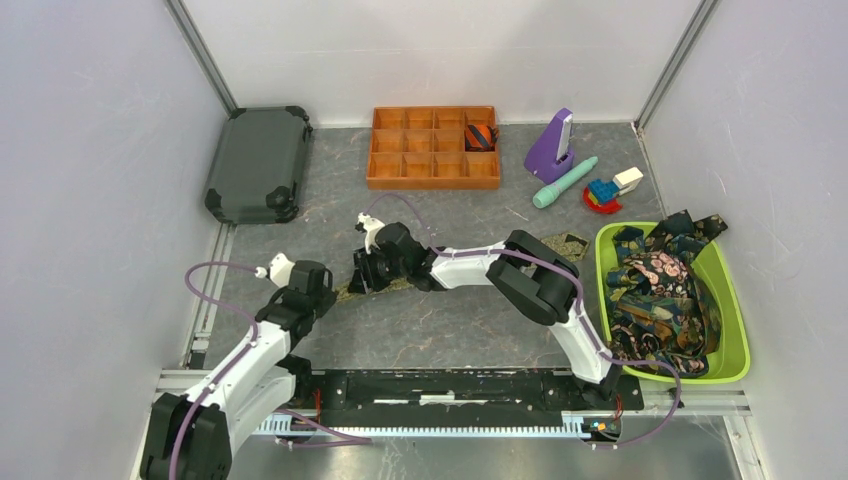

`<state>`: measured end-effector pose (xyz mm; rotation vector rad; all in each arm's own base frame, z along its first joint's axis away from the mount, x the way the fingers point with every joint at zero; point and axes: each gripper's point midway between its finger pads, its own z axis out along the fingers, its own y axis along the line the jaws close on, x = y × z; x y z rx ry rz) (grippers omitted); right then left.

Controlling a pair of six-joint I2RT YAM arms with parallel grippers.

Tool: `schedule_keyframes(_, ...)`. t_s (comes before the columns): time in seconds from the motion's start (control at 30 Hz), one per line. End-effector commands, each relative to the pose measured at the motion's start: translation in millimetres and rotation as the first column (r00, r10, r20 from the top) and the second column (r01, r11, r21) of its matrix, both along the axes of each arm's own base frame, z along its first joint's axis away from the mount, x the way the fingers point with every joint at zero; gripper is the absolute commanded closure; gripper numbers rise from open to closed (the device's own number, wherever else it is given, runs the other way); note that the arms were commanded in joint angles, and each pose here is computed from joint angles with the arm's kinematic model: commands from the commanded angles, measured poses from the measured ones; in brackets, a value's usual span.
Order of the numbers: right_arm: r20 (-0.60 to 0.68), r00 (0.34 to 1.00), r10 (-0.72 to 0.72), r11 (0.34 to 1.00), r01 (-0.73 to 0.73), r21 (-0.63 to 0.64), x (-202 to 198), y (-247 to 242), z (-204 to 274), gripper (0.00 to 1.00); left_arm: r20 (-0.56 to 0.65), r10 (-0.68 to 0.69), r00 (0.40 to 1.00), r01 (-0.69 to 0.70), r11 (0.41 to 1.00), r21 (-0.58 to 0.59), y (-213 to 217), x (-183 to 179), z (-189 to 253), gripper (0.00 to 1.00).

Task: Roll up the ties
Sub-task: Roll the tie at the center of the board.

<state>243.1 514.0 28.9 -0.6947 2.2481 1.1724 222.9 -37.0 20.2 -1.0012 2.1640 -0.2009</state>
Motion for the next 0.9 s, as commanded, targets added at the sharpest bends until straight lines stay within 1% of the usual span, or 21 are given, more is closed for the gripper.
schedule_keyframes(0.0,0.078,0.997,0.007,1.000,-0.009,0.029,11,2,48,0.60,0.001,-0.020,1.000,0.020,0.999,0.038,0,7,15,0.94)
schedule_keyframes(0.17,0.136,0.991,-0.005,0.998,-0.002,0.057,15,-3,82,0.60,0.008,-0.006,1.000,0.005,0.997,0.083,7,8,28,0.95)
schedule_keyframes(0.3,0.144,0.990,0.003,0.996,-0.016,0.085,11,0,91,0.68,0.013,-0.009,1.000,0.007,0.994,0.113,11,9,37,0.95)
schedule_keyframes(0.43,0.127,0.991,0.031,0.995,-0.043,0.092,4,13,85,0.80,0.009,-0.022,1.000,0.021,0.992,0.127,11,9,43,0.96)
schedule_keyframes(0.53,0.112,0.993,0.047,0.993,-0.059,0.100,-1,23,78,0.85,0.006,-0.028,1.000,0.027,0.990,0.140,12,9,48,0.96)
schedule_keyframes(0.87,0.062,0.994,0.086,0.990,-0.093,0.109,-11,51,50,0.88,-0.001,-0.048,0.999,0.048,0.984,0.170,14,8,62,0.98)
